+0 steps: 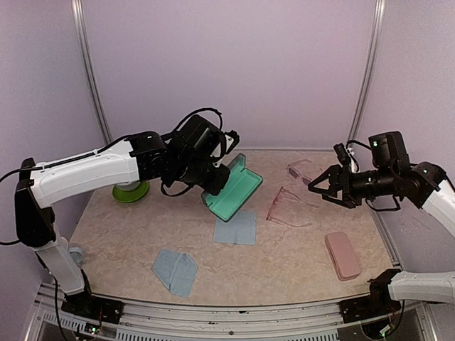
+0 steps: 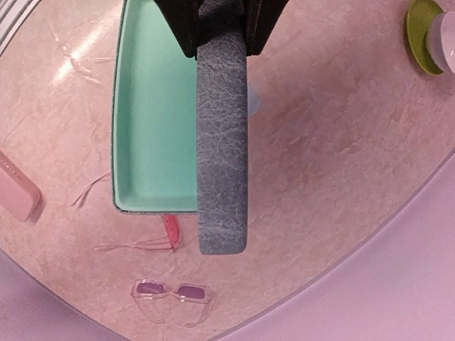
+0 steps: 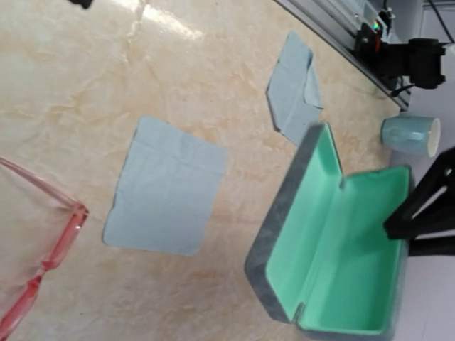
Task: Organize the sunglasses
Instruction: Place the sunglasses case at the center of the board.
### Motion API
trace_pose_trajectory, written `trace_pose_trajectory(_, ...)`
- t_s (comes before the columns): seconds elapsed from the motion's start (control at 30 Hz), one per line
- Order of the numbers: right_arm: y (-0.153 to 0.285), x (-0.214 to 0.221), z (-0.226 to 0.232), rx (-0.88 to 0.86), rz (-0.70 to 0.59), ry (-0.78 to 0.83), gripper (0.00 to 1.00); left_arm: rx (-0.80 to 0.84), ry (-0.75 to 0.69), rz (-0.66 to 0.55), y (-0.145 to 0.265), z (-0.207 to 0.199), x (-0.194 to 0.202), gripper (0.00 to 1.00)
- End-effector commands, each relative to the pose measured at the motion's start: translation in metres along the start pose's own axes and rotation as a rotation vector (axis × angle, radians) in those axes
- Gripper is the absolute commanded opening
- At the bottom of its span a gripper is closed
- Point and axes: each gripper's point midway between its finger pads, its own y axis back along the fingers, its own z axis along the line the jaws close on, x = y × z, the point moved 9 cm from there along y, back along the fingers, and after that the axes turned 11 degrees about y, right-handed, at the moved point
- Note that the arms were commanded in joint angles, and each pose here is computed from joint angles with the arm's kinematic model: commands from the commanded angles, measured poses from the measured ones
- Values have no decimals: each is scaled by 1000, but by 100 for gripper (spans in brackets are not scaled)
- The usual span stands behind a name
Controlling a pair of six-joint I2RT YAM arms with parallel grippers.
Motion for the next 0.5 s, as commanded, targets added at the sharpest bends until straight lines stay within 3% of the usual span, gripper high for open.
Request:
trace_pose_trajectory(0.0,10,4,-3,52,-16,14,80,-35,-175,-50,6,20,0,6)
trace_pose_trajectory(0.1,10,6,-6,63,-21,0,80,-78,-260,-39,-1,36,13,3)
trace_pose_trajectory(0.33,10,10,-10,79,-50,-51,80,-100,-164,75,-28,100,17,4)
trace_pose_trajectory(0.47,13,13,-11,97,-69,-77,80,-134,-246,104,-42,119,26,1)
